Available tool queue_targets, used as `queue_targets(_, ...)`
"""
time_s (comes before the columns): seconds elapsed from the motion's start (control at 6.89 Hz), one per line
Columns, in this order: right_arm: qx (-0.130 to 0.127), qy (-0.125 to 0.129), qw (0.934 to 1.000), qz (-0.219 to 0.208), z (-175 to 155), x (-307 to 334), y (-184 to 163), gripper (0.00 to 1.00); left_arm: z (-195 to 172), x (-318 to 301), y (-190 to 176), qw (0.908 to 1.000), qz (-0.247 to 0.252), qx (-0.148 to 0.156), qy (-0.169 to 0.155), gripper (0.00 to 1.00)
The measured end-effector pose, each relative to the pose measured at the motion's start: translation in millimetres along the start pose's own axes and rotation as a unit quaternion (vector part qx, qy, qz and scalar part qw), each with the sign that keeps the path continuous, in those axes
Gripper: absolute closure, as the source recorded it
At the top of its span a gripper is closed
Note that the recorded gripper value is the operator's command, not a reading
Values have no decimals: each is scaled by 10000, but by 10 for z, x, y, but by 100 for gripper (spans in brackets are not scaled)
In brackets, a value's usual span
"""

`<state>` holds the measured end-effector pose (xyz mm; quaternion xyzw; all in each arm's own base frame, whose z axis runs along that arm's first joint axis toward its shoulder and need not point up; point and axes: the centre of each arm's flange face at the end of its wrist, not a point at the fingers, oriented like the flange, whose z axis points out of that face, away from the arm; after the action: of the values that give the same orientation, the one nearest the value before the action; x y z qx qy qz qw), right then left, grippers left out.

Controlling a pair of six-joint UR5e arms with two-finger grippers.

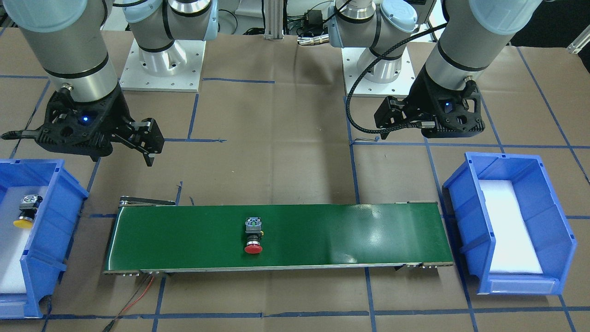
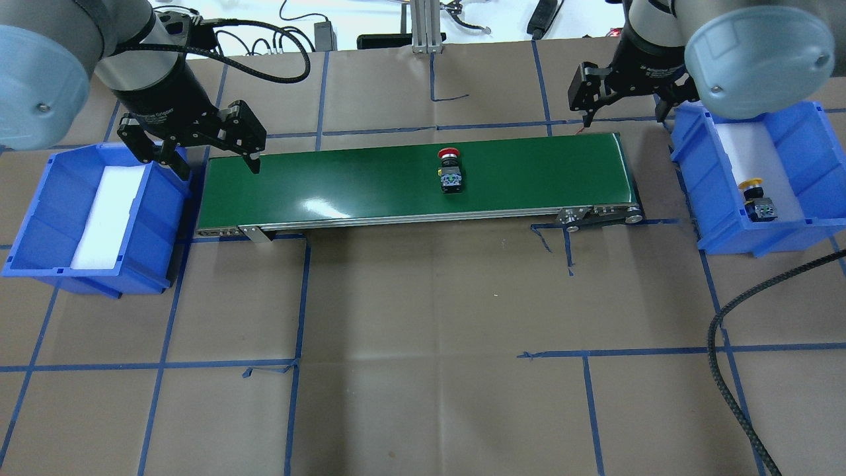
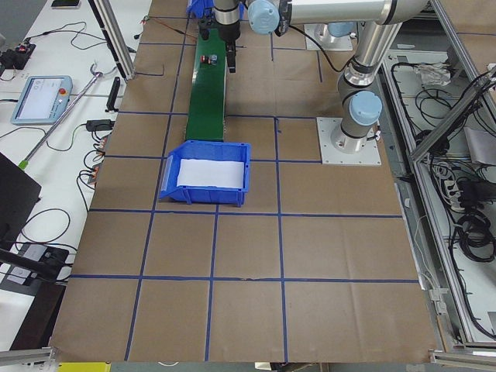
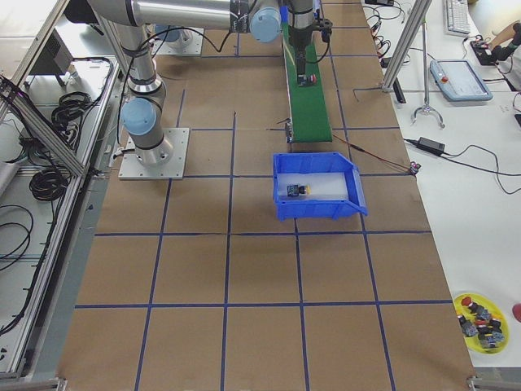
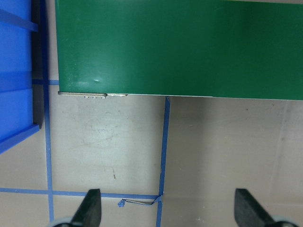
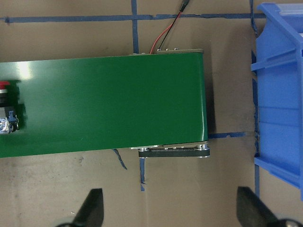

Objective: Transport two buttons from left to right
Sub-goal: 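Move the right gripper over the red button on the belt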

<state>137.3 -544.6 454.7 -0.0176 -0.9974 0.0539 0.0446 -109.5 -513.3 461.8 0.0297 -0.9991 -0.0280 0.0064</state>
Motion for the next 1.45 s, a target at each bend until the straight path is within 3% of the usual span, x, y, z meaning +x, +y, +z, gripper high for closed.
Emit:
queue_targets(0.87, -113, -78, 9997, 202, 314, -411, -70, 0, -3, 0, -1, 10000, 0, 3, 0, 0)
queue_targets(1.45, -25, -139, 9997, 194, 633, -526, -260, 0, -2, 0, 0, 10000, -4, 2, 0, 0)
